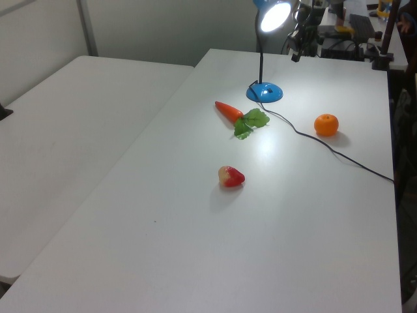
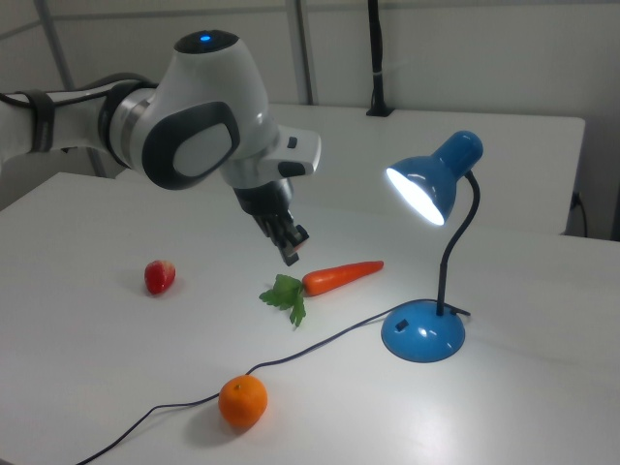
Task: Turn off lamp
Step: 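Move the closed gripper over the switch on the blue lamp base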
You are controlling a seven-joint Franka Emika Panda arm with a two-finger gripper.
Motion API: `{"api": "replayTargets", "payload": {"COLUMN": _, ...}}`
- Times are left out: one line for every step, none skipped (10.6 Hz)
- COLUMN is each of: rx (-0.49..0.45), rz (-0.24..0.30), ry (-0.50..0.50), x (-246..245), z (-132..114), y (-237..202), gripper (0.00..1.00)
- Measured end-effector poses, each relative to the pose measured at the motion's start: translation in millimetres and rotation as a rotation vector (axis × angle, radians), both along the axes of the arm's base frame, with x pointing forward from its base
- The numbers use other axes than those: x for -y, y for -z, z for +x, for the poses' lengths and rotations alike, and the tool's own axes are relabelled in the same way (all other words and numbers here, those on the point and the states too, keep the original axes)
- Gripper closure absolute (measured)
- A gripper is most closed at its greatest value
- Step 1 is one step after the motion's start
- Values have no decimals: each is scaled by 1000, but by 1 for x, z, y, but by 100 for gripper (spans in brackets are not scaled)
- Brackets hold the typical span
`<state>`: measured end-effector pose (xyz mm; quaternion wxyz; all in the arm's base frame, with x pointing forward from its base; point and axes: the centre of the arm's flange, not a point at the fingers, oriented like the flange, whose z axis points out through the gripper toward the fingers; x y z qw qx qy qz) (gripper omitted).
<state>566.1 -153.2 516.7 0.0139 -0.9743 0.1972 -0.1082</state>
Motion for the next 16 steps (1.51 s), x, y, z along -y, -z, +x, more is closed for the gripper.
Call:
{"api": "replayTargets", "payload": {"rx": 20, "rz": -1, "ry": 44, "x": 13, "z": -2, "y": 0, "gripper": 99}}
{"api": "replayTargets", "payload": {"rx": 56, "rz": -8, "ry": 88, "x": 25, "z": -2, "y": -1, "gripper": 99}}
{"api": "replayTargets", "payload": {"rx": 94, "rz": -14, "ry": 135, "x": 38, "z": -1, "y": 1, "gripper": 99}}
{"api": "replayTargets", "payload": {"rx": 124, "rz": -25, "ry": 168, "x": 50, "z": 1, "y": 7, "gripper": 99}}
{"api": "replayTargets", "payload": {"rx": 144, "rz": -35, "ry": 197, "x": 63, "z": 4, "y": 17, "gripper": 99}}
{"api": "replayTargets", "payload": {"rx": 164, "rz": -47, "ry": 222, "x": 75, "z": 8, "y": 29, "gripper": 99}}
{"api": "replayTargets", "payload": {"rx": 181, "rz": -58, "ry": 238, "x": 83, "z": 13, "y": 42, "gripper": 99}}
{"api": "replayTargets", "payload": {"rx": 193, "rz": -68, "ry": 250, "x": 89, "z": 18, "y": 55, "gripper": 99}}
{"api": "replayTargets", "payload": {"rx": 202, "rz": -75, "ry": 253, "x": 91, "z": 22, "y": 65, "gripper": 99}}
{"api": "replayTargets", "payload": {"rx": 210, "rz": -81, "ry": 253, "x": 92, "z": 25, "y": 72, "gripper": 99}}
{"api": "replayTargets", "payload": {"rx": 221, "rz": -88, "ry": 252, "x": 93, "z": 29, "y": 79, "gripper": 99}}
{"api": "replayTargets", "payload": {"rx": 236, "rz": -95, "ry": 254, "x": 93, "z": 32, "y": 86, "gripper": 99}}
{"api": "replayTargets", "payload": {"rx": 248, "rz": -98, "ry": 264, "x": 92, "z": 36, "y": 94, "gripper": 99}}
{"api": "replayTargets", "payload": {"rx": 255, "rz": -103, "ry": 270, "x": 90, "z": 40, "y": 102, "gripper": 99}}
{"api": "replayTargets", "payload": {"rx": 258, "rz": -113, "ry": 276, "x": 88, "z": 44, "y": 111, "gripper": 99}}
{"api": "replayTargets", "payload": {"rx": 261, "rz": -122, "ry": 283, "x": 85, "z": 48, "y": 121, "gripper": 99}}
